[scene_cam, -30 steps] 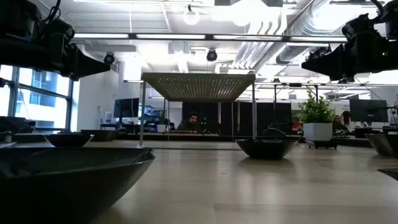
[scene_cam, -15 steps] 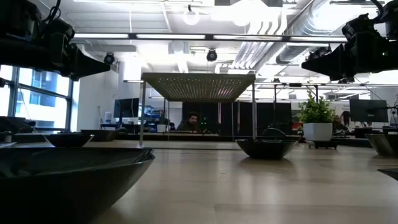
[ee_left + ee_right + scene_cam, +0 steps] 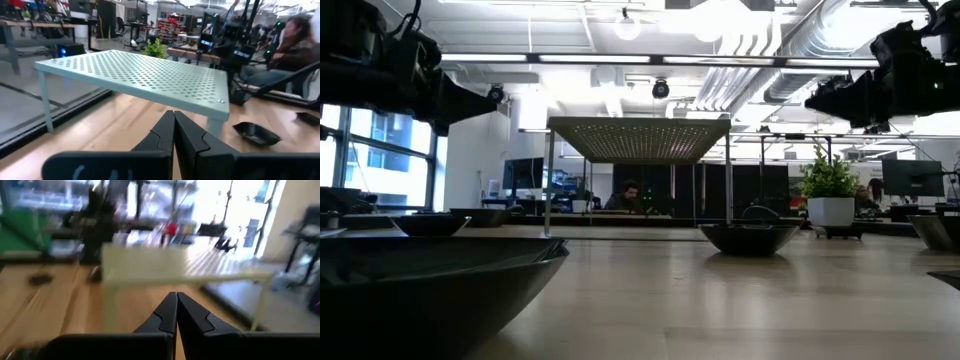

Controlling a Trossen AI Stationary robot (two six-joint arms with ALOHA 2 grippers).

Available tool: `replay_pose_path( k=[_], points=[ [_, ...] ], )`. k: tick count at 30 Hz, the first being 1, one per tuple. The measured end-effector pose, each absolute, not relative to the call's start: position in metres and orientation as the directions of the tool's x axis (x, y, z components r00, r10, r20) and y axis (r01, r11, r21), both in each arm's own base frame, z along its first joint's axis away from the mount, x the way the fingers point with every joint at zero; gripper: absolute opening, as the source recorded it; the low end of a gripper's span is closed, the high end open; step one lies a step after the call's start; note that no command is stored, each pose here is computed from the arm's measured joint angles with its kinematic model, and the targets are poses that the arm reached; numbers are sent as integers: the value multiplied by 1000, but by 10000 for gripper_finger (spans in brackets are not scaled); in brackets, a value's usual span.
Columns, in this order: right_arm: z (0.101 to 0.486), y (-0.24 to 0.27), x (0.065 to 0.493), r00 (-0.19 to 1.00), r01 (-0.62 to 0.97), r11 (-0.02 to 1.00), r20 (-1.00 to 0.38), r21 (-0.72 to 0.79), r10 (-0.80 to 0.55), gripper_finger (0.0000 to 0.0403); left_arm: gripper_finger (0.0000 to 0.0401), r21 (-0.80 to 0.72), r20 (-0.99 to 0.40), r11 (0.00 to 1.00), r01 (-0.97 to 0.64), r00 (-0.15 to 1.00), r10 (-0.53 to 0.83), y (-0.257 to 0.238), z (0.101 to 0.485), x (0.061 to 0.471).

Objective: Pick & Place Mini shaped plates
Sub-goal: Put the middle black distorted square plate on the shelf

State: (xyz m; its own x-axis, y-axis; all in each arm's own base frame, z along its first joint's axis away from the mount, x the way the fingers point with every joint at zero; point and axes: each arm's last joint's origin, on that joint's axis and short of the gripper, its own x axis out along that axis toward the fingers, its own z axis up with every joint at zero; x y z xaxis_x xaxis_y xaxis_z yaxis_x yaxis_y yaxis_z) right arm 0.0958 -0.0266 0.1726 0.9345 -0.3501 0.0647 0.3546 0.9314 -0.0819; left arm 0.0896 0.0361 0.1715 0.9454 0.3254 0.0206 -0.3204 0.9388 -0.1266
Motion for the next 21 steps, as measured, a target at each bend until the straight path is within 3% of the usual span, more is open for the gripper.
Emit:
replay_pose_path(
  k=[2,7,11,14,21],
  points=[
    [183,-28,94,895,421,906,176,-38,-409,5,0,-137,21,938,-320,945,325,36,172,90],
    [206,-30,85,767,432,865,401,253,-501,5,0,-144,21,938,-316,946,322,36,172,90],
    [212,-29,83,752,410,870,439,273,-492,4,0,-160,20,934,-319,945,326,36,172,89],
    [222,-27,87,839,350,895,332,277,-431,2,0,-160,21,934,-319,945,326,36,172,89],
    [264,-26,102,913,407,861,-139,304,-383,1,0,-160,20,934,-319,945,326,36,172,89]
  ],
)
